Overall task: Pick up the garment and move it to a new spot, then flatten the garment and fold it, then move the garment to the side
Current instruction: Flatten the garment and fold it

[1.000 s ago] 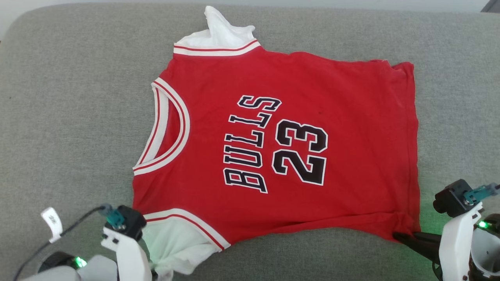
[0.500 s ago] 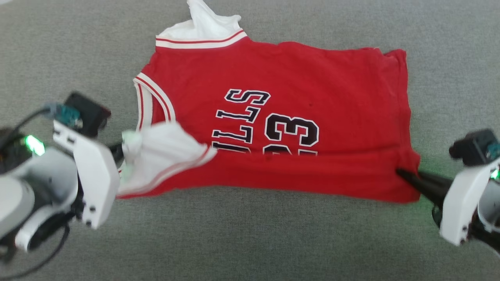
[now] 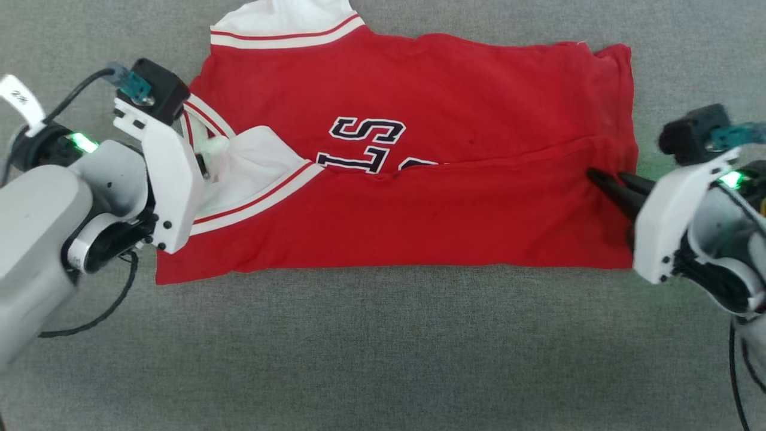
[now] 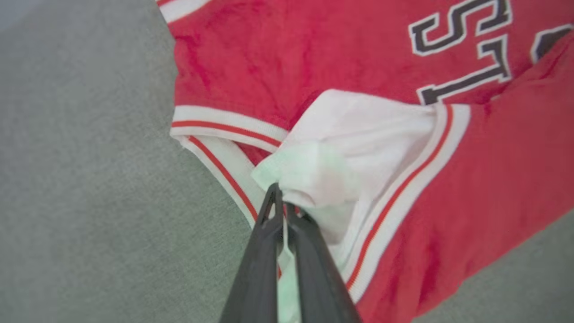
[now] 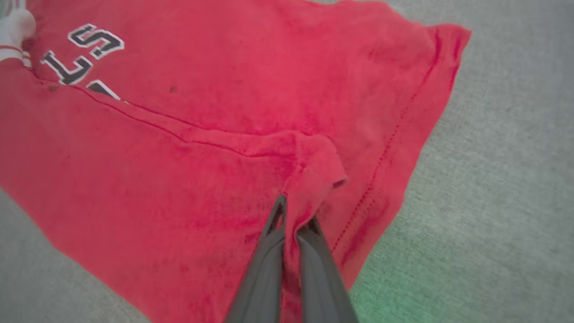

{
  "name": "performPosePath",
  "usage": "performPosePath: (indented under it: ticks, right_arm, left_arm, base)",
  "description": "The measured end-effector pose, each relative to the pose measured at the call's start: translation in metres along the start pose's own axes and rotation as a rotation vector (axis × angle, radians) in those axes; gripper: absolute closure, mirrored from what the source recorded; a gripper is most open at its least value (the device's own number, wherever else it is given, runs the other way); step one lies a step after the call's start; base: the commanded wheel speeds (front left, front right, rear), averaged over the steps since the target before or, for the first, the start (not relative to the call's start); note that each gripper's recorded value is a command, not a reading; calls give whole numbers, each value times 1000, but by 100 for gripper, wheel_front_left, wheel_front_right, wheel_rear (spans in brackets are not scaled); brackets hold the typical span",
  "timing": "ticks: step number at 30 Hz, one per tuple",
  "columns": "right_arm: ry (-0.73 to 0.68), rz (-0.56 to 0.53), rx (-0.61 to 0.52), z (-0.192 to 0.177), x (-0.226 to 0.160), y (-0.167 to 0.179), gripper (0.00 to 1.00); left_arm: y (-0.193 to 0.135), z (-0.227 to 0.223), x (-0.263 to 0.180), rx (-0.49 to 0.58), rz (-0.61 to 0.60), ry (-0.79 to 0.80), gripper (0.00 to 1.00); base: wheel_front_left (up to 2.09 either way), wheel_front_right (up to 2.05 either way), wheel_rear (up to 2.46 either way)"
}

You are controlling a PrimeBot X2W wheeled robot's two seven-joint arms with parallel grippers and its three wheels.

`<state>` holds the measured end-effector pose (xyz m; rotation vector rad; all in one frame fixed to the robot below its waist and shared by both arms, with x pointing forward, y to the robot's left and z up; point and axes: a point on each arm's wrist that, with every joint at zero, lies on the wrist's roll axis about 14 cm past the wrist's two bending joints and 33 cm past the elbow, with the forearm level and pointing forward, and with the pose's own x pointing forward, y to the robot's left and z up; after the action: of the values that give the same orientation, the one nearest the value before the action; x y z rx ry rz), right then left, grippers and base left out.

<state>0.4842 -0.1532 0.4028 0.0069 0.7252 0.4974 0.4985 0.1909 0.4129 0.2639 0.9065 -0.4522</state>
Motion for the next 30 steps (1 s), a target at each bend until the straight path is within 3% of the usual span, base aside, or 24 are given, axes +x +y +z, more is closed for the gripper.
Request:
performPosePath:
  ticks: [5, 6, 7, 8, 9, 10, 16, 22, 30]
  right_arm:
    - [35, 3, 2, -6, 12, 2, 100]
    - [33, 4, 4, -5, 13, 2, 89]
    - [24, 1, 4, -3, 12, 1, 67]
    - [14, -2, -2, 0, 12, 1, 38]
    - [3, -4, -8, 3, 11, 0, 0]
    - [-14, -7, -10, 7, 9, -1, 0]
    - [-173, -46, -40, 41, -12, -11, 0]
    - [-347, -99, -35, 66, -38, -18, 0]
    - [-584, -224, -28, 86, -80, -27, 0]
  left_arm:
    - [0, -23, 21, -79, -28, 99, 100]
    - [1, -26, 23, -104, -28, 113, 96]
    - [3, -28, 23, -107, -23, 127, 76]
    - [4, -27, 23, -109, -22, 132, 53]
    - [5, -26, 23, -127, -21, 132, 29]
    - [7, -26, 22, -138, -15, 135, 0]
    - [32, -20, -1, -156, 74, 109, 0]
    - [36, -25, -32, -161, 131, 107, 0]
    - [4, -39, -59, -173, 113, 138, 0]
  base:
    - [0, 0, 0]
    - [0, 0, 0]
    - [0, 0, 0]
    - [0, 0, 0]
    - [0, 0, 0]
    - [0, 0, 0]
    - [0, 0, 0]
    - [0, 0, 0]
    - [0, 0, 0]
